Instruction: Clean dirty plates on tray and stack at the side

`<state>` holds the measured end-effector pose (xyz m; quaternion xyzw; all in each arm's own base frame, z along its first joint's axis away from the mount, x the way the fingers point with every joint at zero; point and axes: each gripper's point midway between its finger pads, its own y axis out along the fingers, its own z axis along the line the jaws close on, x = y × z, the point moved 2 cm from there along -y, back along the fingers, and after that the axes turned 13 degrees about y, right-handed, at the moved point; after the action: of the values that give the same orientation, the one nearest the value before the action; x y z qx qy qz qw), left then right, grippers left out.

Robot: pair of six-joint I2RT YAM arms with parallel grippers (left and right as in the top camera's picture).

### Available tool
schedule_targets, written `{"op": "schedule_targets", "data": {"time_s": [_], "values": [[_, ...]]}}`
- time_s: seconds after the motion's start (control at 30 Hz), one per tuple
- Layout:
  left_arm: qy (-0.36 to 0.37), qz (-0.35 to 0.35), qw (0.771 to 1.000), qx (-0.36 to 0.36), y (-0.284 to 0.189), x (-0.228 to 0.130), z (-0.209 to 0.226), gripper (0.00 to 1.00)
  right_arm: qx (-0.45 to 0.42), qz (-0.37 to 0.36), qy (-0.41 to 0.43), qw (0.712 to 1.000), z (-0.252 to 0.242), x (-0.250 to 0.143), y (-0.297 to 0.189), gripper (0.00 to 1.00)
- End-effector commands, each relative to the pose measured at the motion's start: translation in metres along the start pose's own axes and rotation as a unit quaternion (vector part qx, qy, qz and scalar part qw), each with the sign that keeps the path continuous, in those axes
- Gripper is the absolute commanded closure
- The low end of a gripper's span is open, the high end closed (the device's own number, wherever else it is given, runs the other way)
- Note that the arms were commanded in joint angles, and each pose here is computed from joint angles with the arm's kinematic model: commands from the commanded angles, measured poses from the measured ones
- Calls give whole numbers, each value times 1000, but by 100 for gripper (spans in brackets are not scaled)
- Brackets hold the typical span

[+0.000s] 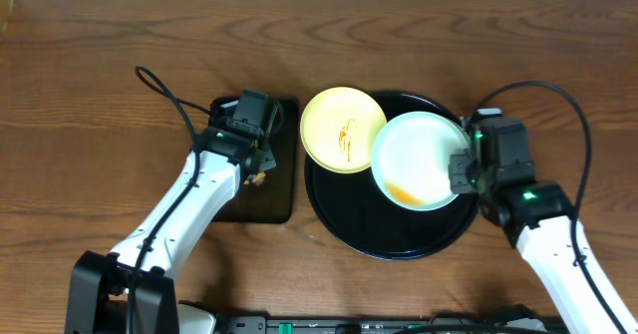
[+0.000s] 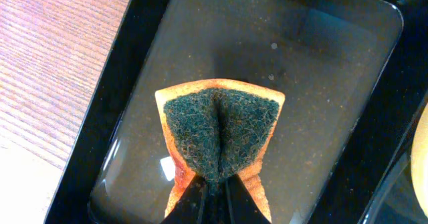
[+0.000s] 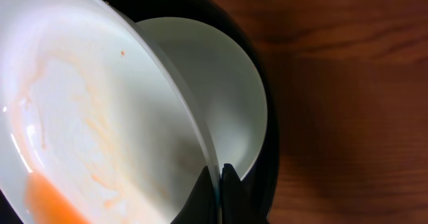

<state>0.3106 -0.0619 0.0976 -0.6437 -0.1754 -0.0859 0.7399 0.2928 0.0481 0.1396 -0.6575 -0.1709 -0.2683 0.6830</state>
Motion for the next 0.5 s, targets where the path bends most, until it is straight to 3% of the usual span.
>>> {"op": "schedule_targets", "data": {"time_s": [0.0,0.33,0.47], "values": [[5,3,1000,3,2,-2,2,93,-28,-41,-36,998,8,14,-12,99],[5,3,1000,3,2,-2,2,92,-68,-108,-114,985,40,17,-29,99],[5,3,1000,3,2,-2,2,92,-97,-164,-169,967,59,24,-44,99]]}}
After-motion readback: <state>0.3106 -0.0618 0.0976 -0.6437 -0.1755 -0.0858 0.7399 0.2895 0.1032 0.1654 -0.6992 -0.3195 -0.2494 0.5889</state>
